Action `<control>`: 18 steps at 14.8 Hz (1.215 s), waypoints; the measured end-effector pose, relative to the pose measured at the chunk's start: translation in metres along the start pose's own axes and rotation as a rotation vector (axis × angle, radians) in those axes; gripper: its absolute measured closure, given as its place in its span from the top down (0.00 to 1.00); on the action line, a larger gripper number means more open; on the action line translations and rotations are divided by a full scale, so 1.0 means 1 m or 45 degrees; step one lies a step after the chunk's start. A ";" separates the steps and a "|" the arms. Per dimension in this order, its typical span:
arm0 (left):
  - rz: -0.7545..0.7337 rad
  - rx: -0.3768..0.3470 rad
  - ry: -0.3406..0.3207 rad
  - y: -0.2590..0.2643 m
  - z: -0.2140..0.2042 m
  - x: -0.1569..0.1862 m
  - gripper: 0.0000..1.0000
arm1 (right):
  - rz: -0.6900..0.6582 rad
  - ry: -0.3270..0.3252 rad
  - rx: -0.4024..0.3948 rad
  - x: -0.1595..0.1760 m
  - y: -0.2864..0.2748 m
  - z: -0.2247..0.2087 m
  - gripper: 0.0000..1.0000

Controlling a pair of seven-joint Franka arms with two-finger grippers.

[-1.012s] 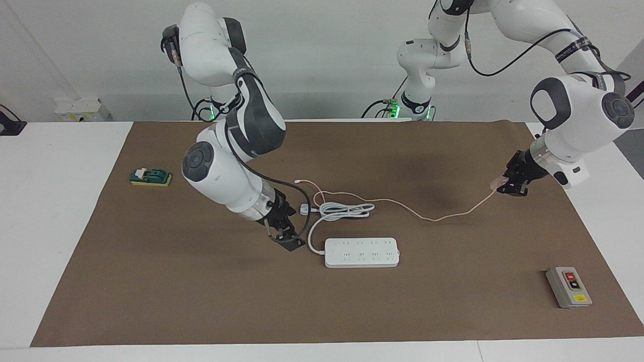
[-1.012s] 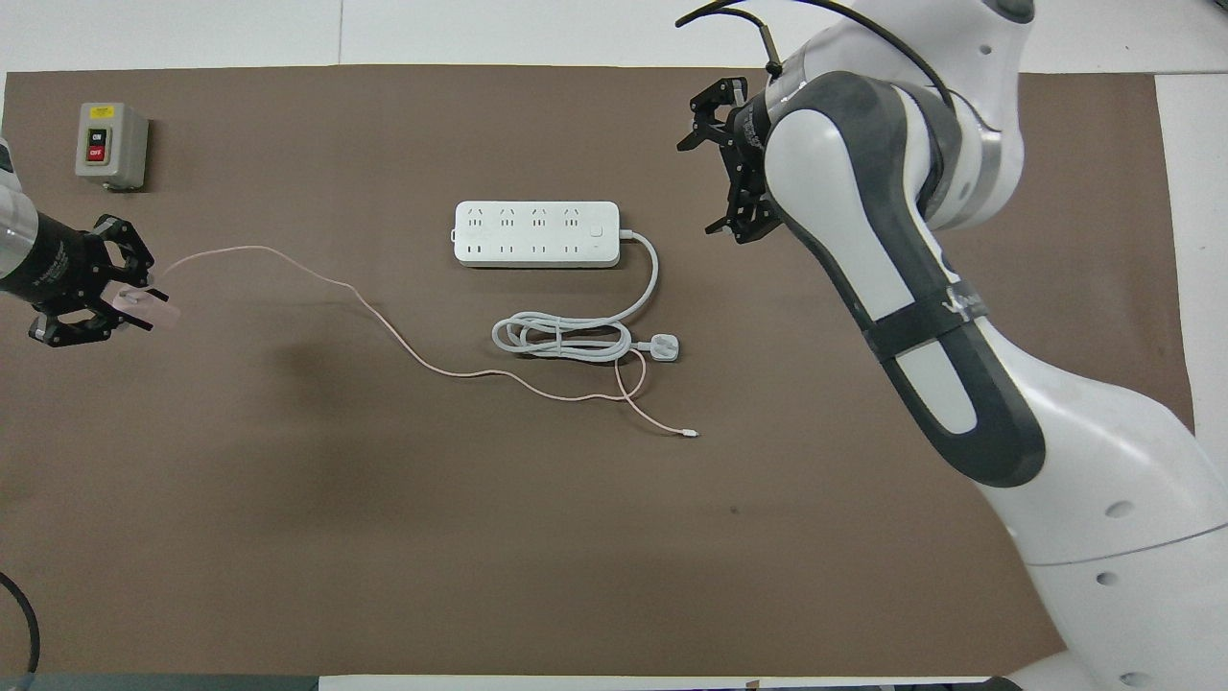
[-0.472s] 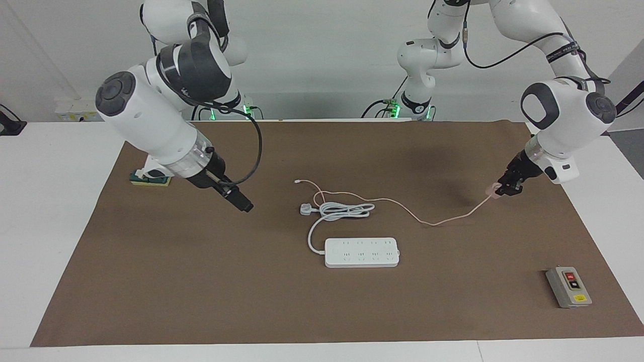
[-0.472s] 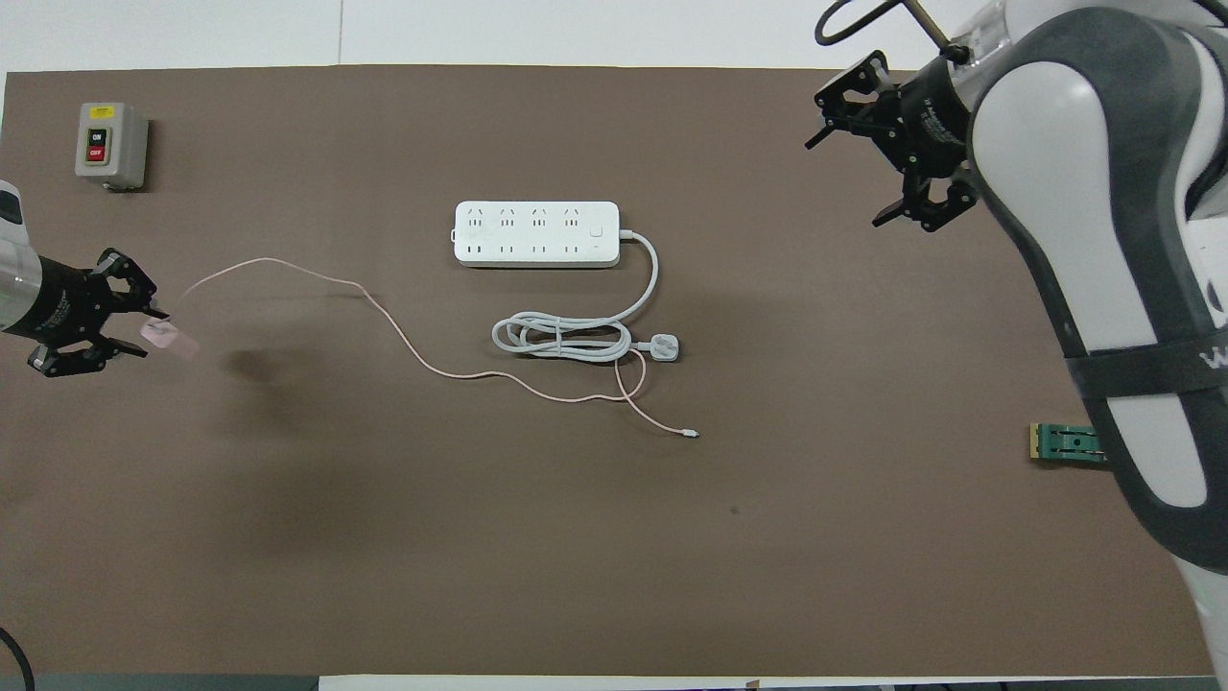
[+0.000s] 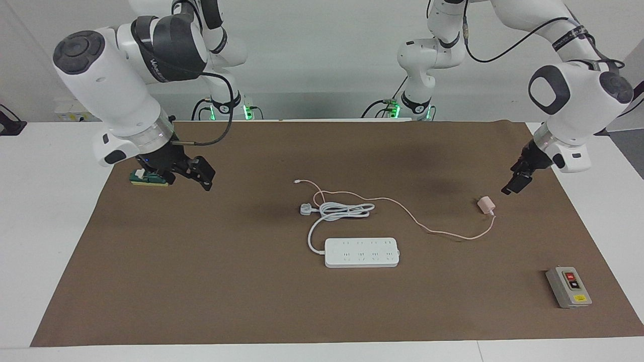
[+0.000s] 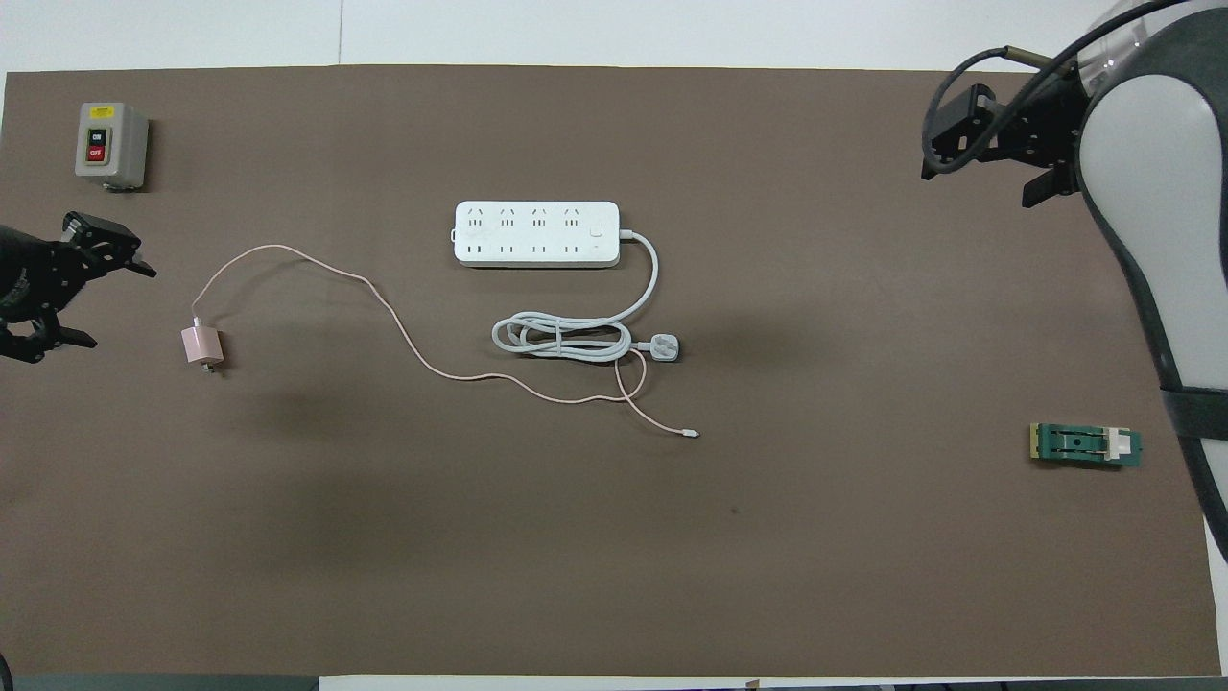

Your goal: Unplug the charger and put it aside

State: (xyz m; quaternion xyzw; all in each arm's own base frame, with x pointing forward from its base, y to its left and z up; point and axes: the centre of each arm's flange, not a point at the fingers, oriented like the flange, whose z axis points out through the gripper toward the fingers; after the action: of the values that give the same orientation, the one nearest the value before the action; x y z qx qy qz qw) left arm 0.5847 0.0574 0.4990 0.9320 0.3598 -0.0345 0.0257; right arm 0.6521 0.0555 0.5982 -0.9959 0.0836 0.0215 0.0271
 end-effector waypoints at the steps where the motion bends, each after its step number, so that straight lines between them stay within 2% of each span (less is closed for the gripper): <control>1: 0.075 0.002 -0.005 0.000 -0.019 -0.003 1.00 | -0.075 0.007 -0.023 -0.006 0.005 -0.008 1.00; 4: 0.225 0.000 -0.008 -0.002 -0.067 -0.015 1.00 | -0.212 0.022 -0.066 -0.031 0.024 -0.033 1.00; 7: 0.374 0.015 -0.042 -0.001 -0.098 -0.035 1.00 | -0.284 0.017 -0.064 -0.065 0.052 -0.050 1.00; 9: 0.567 0.046 -0.100 0.012 -0.116 -0.061 1.00 | -0.311 -0.022 -0.059 -0.095 0.073 -0.048 1.00; 11: 0.663 0.067 -0.144 0.014 -0.118 -0.070 1.00 | -0.306 -0.074 -0.058 -0.109 0.082 -0.033 1.00; 12: 0.691 0.069 -0.151 0.015 -0.118 -0.073 1.00 | -0.300 -0.086 -0.059 -0.111 0.086 -0.027 1.00; 15: 0.723 0.062 -0.136 0.018 -0.123 -0.076 1.00 | -0.285 0.007 -0.061 -0.101 0.092 -0.025 1.00; 18: 0.755 0.046 -0.104 0.019 -0.128 -0.074 1.00 | -0.284 0.026 -0.061 -0.099 0.092 -0.026 1.00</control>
State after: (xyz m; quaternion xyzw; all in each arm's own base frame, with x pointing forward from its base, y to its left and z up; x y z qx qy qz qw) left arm 0.5487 0.0031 0.6334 0.9946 0.0697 -0.0694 0.0327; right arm 0.5396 -0.0205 0.6237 -0.9995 -0.0281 0.0102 0.0046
